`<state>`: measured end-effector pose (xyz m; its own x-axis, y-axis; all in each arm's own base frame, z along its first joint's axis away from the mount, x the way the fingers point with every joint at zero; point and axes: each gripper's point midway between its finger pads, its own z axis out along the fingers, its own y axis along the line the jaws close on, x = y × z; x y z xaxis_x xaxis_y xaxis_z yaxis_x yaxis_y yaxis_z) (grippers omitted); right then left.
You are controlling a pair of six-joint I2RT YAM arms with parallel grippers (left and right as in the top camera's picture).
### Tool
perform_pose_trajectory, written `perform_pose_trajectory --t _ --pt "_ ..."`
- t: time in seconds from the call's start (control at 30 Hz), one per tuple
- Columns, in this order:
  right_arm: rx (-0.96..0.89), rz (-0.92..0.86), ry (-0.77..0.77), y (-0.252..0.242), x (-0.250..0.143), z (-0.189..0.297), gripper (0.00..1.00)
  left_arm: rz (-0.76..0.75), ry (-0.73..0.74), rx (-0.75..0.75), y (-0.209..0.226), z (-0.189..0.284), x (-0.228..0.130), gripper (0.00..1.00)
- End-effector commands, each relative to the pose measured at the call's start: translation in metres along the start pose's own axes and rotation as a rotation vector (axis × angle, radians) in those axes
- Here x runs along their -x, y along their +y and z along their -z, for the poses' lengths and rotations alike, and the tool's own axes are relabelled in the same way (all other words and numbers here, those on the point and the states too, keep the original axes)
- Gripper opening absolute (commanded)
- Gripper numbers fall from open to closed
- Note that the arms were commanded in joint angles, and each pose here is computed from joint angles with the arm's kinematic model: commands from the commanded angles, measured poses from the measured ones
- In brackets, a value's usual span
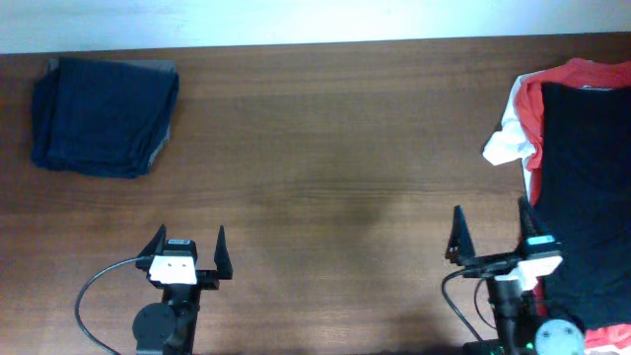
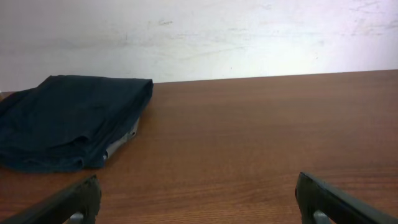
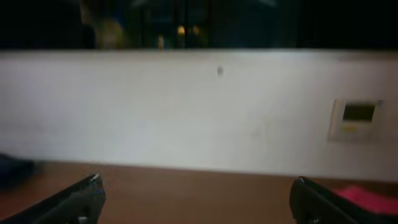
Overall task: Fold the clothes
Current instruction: 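Reach the right gripper to the black shorts on the right pile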
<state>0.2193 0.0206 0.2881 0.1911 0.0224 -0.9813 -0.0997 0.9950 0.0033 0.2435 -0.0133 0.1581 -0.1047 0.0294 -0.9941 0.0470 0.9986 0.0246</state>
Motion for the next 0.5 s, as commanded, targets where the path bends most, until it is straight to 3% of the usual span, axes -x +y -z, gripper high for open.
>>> perform_pose_trajectory --t 0.0,0.07,0.13,0.3,0.47 --pt "-0.017 -0.031 0.02 -0.003 0.058 -0.011 0.98 0.01 0.004 -0.007 -0.001 -0.001 -0.003 0.99" --pt "-0.019 -0.031 0.088 -0.003 0.082 -0.031 0.98 0.01 0.004 -0.008 -0.001 -0.001 -0.003 0.99" --pt "-0.051 0.006 0.261 -0.01 0.101 -0.078 0.98 0.01 0.004 -0.008 -0.001 -0.001 -0.003 0.99" --pt "-0.333 0.221 0.699 -0.076 0.098 -0.14 0.98 0.01 0.004 -0.007 -0.001 -0.001 -0.003 0.99" --pt "-0.479 0.129 0.915 -0.174 0.04 -0.189 0.98 0.01 0.004 -0.008 -0.001 -0.001 -0.003 0.99"
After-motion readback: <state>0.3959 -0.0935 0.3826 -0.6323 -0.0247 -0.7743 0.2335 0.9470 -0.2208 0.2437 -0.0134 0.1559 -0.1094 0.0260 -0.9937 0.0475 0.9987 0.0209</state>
